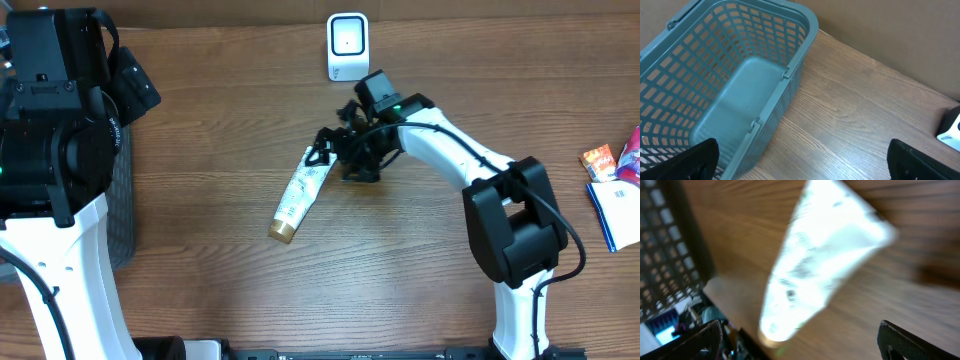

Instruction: Scan the item barcode

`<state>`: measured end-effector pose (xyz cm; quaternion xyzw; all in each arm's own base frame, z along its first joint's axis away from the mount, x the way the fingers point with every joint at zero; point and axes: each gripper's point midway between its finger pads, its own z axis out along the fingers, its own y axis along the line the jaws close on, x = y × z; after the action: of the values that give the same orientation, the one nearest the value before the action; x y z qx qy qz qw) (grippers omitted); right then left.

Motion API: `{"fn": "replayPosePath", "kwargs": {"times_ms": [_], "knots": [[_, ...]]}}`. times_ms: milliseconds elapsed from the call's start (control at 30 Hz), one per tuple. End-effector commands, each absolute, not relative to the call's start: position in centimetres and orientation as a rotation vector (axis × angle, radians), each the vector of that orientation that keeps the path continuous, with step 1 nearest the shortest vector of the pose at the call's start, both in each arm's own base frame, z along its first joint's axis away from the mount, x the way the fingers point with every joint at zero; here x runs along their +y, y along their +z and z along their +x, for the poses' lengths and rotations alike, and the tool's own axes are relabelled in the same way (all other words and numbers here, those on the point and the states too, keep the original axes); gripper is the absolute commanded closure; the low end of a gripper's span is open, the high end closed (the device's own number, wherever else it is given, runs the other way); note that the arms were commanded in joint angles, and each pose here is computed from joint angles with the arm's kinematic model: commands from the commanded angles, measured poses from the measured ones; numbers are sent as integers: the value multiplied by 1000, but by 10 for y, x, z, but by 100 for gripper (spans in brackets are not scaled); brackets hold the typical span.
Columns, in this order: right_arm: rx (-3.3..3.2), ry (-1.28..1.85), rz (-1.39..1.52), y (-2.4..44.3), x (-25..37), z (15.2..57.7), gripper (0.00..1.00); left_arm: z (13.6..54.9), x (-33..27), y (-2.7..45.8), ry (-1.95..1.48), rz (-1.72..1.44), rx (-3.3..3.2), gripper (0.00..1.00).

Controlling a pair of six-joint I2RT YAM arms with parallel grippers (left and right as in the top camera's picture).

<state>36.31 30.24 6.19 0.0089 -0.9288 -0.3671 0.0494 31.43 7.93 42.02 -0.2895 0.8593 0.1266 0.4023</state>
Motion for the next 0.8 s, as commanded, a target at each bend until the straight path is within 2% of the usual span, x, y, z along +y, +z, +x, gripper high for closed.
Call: {"fn": "replayPosePath", "kwargs": {"times_ms": [0, 167, 400, 767], "knots": [[-2911, -1060, -32, 52, 273, 377, 0, 314, 83, 419, 331, -769, 2158, 0], [-2921, -1132, -198, 21, 267, 384, 0, 318, 83, 411, 342, -778, 2187, 0], [-2832, -1451, -360, 6, 303, 378, 0, 326, 83, 400, 357, -787, 2221, 0], [-2822, -1322, -340, -32, 333, 340, 0, 329, 83, 395, 365, -787, 2236, 0]]}}
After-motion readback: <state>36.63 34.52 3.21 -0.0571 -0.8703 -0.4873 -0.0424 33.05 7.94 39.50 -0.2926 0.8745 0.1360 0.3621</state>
